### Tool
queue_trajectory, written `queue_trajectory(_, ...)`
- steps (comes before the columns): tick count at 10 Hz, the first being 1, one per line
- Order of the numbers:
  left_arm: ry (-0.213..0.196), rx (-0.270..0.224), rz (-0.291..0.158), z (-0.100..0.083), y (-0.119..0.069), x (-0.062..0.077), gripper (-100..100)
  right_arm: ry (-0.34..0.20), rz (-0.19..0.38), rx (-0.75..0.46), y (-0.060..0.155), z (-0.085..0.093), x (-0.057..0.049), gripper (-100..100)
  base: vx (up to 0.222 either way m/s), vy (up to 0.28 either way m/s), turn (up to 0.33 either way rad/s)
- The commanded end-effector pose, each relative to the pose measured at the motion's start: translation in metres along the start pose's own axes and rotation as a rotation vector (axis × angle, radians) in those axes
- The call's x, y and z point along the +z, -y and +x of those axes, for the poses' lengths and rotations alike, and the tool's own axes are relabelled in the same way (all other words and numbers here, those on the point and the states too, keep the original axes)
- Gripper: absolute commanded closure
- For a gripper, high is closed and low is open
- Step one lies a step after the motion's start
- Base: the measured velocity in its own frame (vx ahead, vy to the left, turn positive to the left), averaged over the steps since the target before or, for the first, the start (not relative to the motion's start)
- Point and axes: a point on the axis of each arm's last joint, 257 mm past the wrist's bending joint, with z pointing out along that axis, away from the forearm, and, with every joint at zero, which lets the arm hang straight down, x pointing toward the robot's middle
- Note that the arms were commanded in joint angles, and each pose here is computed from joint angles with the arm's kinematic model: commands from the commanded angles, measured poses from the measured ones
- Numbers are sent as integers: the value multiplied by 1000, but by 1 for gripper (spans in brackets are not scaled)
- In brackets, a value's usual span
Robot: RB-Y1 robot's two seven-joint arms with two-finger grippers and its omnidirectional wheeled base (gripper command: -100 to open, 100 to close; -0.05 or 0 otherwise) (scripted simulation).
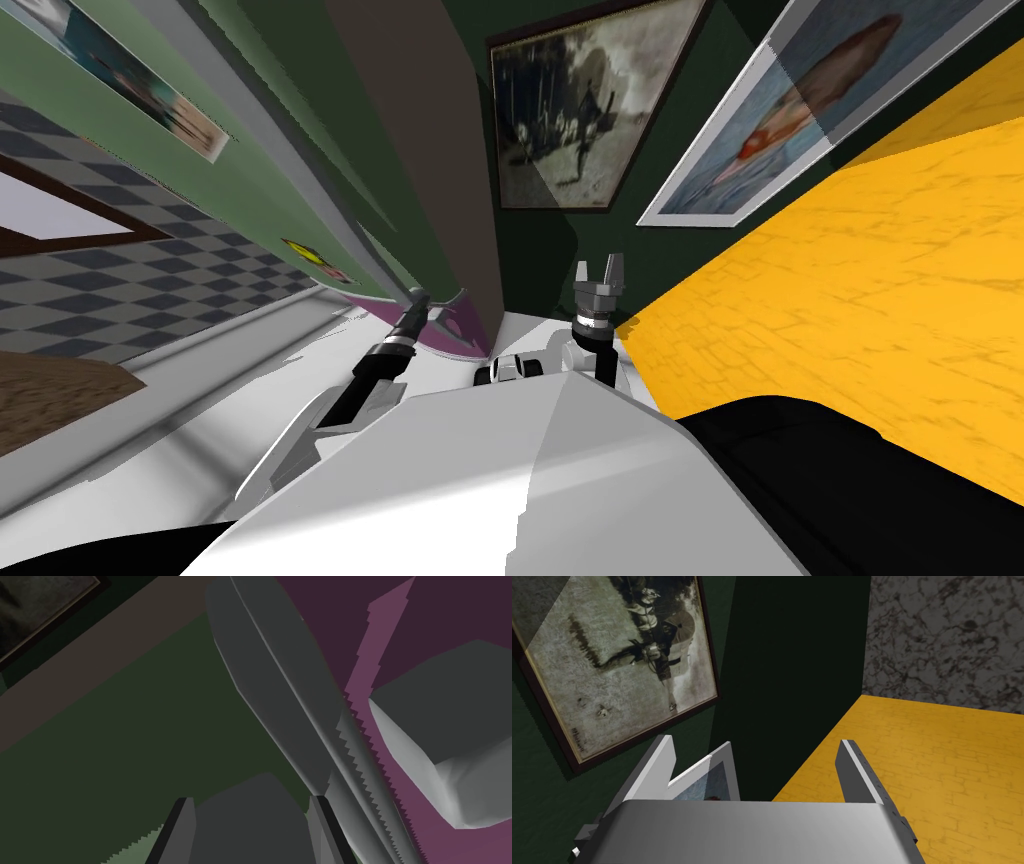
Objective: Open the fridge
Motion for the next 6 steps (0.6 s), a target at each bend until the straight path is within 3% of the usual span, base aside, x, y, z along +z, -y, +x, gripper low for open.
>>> queue_trajectory(1,-35,3,22,9,8,-2,100,0,0,0,0,0,0,0,-231,260,-73)
queue_trajectory(6,-130,0,72,37,25,-10,100,0,0,0,0,0,0,0,-228,262,-91)
